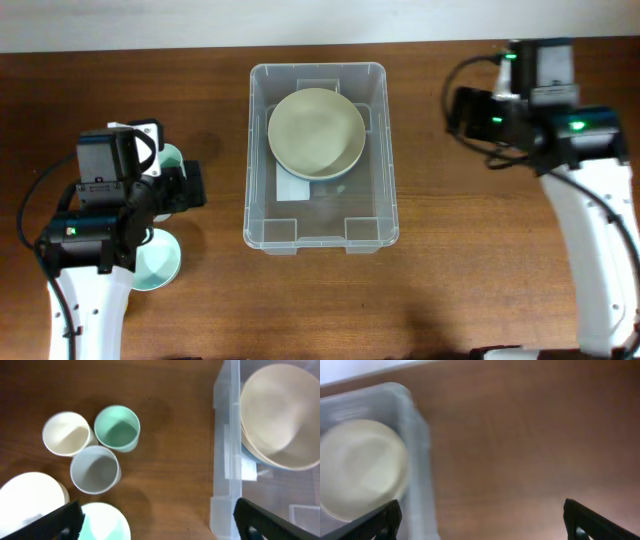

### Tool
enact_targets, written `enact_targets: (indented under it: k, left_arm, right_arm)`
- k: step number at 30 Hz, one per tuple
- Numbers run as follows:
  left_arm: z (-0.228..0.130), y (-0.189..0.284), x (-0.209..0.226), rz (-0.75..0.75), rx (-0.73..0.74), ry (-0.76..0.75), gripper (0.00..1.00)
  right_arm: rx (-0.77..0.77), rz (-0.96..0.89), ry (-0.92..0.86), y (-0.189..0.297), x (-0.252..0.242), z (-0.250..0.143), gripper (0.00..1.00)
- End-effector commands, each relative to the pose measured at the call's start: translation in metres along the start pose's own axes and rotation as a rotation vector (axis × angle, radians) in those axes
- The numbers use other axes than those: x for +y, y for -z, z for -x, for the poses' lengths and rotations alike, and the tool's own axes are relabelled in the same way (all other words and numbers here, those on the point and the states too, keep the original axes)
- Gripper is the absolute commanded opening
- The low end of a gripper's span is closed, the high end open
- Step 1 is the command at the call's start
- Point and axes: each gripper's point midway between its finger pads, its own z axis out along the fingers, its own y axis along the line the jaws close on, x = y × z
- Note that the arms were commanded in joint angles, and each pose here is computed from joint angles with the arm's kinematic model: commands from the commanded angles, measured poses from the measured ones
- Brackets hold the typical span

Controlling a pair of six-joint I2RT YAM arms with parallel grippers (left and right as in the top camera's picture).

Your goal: Pack container

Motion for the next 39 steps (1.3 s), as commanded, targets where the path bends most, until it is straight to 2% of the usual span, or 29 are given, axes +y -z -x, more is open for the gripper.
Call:
enact_targets:
  k: [1,7,11,18,27,30,35,39]
  left_arm:
    - [0.013,-0.008,0.006,0.033,-0.009,0.033,0.93]
    - [0.048,-0.054,0.005,0.042,0.077,0.035,0.90]
    - [0.054,-0.095,0.004,0.045,0.169,0.035,0.90]
    - [0.020,-0.157,-0.001,0.015,0.349,0.042,0.90]
    - [-0.025,-0.209,-0.001,0.010,0.513,0.049,0.89]
    - [-0.033,-0.218,0.001,0.020,0.539,0.048,0.75]
    - [-0.033,-0.223,0.008,0.061,0.533,0.036,0.44]
    - [-0.031,-0.223,0.011,0.074,0.525,0.033,0.34]
  right_arm:
    - [0.096,0.023,-0.110,-0.008,-0.026,-0.013,0.99]
    - [0.149,-0.006,-0.099,-0.008,-0.042,-0.024,0.99]
    - [0.165,-0.010,-0.098,-0.010,-0.043,-0.029,0.99]
    - [0.175,-0.015,-0.098,-0.013,-0.044,-0.032,0.99]
    - [0.186,-0.017,-0.099,-0.013,-0.044,-0.034,0.99]
    - [0.189,-0.018,-0.099,-0.013,-0.045,-0.034,0.99]
    - [0.196,-0.020,-0.099,-0.013,-0.045,-0.036,0.99]
    - [0.194,-0.034,-0.098,-0.013,-0.047,-0.036,0.99]
